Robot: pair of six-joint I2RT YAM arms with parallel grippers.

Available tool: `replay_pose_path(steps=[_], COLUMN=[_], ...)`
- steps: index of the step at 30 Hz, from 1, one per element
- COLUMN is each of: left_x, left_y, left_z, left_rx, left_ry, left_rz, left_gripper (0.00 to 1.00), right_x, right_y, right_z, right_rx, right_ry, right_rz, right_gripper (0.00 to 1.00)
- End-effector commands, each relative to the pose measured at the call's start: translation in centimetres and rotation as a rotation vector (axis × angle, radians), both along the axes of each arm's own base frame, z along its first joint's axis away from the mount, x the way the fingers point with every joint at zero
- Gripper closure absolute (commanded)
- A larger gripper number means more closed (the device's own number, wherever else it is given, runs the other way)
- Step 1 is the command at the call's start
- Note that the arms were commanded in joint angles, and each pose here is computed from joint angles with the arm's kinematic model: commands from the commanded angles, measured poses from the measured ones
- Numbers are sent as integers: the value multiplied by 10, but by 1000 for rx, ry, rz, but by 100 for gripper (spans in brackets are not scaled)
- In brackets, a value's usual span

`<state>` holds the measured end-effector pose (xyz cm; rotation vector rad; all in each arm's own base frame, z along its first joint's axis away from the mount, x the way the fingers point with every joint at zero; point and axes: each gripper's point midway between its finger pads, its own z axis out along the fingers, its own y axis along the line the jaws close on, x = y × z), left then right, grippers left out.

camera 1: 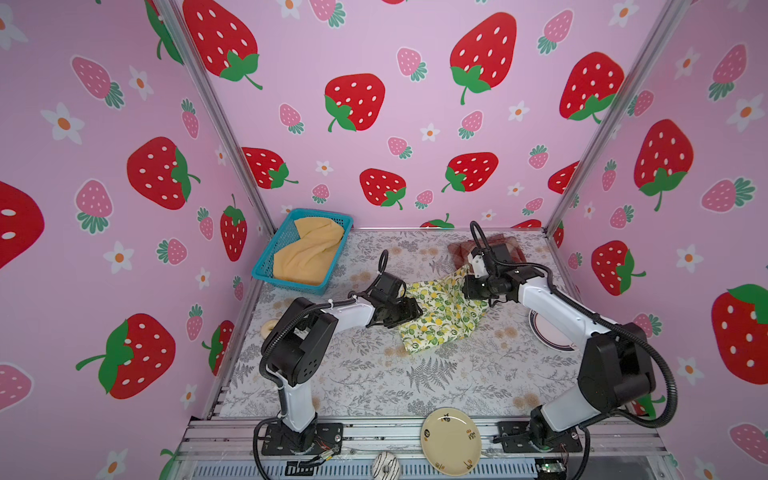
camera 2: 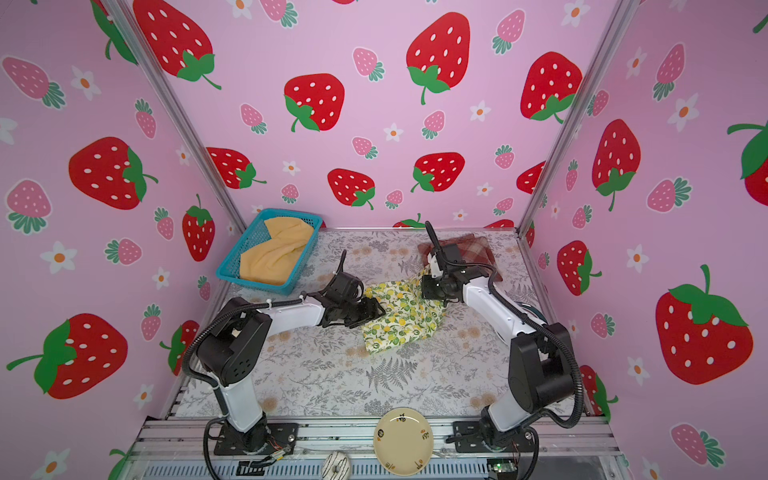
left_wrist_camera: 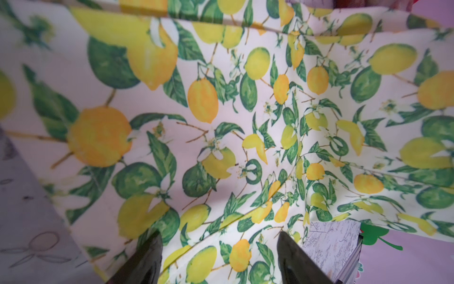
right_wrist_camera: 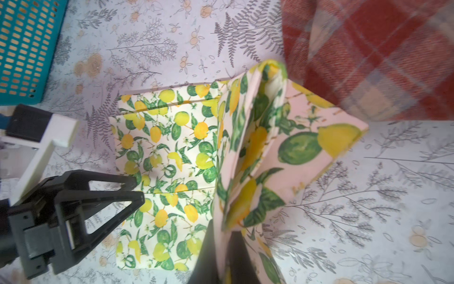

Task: Fold and stack the skirts

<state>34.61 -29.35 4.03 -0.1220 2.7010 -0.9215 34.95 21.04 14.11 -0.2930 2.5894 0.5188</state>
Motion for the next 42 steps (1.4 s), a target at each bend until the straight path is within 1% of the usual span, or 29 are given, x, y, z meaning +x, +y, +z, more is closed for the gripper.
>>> replay_pose_path(steps=[1, 6, 12, 22, 32, 38, 42], left_x=[-7, -5, -4, -5, -6, -6, -6], left_y=[9, 6, 3, 0, -1, -4, -3], left_z=[-28, -28, -27, -28, -32, -29, -27], left_rx=[64, 56, 42, 16, 7, -14, -19], left_ry=[66, 63, 57, 58, 66, 60, 52], left_rz=[7, 0, -6, -7, -8, -9, -8], left_gripper=[25, 25, 25, 25, 26, 27, 27], right_x=[2, -3, -4, -1, -1, -3, -7], right_y=[24, 48, 70, 94, 108, 110, 113], right_z=[13, 13, 5, -24, -45, -60, -67], right_rx=[95, 177, 240, 366, 419, 453, 506], right_ry=[1, 29, 58, 115, 158, 180, 201], right_rz=[17, 39, 48, 7, -9, -26, -37], right_gripper=[100, 100, 100, 99, 98, 84, 76])
